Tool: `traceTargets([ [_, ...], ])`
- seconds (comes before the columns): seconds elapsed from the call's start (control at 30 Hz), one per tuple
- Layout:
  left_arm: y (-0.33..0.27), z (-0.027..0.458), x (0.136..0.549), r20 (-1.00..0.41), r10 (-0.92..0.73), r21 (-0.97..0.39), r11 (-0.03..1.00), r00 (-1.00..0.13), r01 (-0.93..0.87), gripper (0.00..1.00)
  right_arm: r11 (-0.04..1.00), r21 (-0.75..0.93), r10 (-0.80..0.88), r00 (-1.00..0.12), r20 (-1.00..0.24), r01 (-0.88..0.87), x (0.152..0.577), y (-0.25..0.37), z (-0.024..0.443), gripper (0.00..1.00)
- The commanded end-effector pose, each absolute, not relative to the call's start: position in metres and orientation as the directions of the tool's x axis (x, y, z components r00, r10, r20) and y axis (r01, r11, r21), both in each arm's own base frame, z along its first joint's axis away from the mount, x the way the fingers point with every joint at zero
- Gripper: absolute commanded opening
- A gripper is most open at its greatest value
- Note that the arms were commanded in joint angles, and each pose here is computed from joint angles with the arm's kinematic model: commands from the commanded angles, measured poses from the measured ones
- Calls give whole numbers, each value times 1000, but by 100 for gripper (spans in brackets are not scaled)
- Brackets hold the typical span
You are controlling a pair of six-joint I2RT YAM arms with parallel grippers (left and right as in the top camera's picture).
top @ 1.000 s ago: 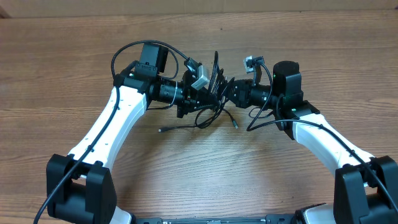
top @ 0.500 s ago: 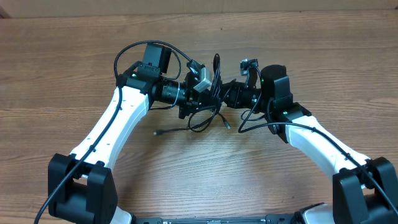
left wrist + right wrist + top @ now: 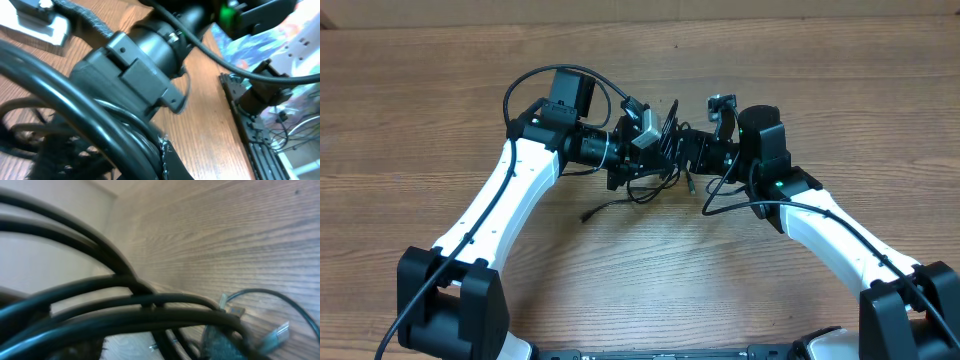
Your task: Untangle cables
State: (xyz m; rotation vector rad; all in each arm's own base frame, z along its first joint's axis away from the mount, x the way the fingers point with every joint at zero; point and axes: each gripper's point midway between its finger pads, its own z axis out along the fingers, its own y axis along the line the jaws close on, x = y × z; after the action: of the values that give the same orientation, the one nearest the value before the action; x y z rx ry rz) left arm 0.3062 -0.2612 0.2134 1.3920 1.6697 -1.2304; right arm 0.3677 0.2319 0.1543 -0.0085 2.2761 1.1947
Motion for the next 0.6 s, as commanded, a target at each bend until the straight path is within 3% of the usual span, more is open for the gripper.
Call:
traceTargets([
  [0.0, -265, 245, 292, -941, 288, -209, -90, -175, 974, 4, 681, 716, 314, -822, -475, -154, 380, 205, 142, 79],
  [0.2, -263, 244, 295, -940, 292, -207, -77, -177, 975, 4, 725, 689, 335, -861, -384, -26, 356, 180, 134, 83],
  [0.37, -263, 243, 296, -938, 297, -207, -72, -177, 976, 4, 769, 638, 337, -863, -376, 22, 336, 158, 140, 84],
  [0.47, -263, 243, 296, -939, 297, -206, -72, -176, 976, 4, 790, 610, 271, -856, -441, -64, 324, 155, 157, 86],
  [0.57, -263, 243, 295, -938, 295, -209, -73, -179, 975, 4, 821, 516, 131, -800, -585, -243, 318, 153, 177, 87],
])
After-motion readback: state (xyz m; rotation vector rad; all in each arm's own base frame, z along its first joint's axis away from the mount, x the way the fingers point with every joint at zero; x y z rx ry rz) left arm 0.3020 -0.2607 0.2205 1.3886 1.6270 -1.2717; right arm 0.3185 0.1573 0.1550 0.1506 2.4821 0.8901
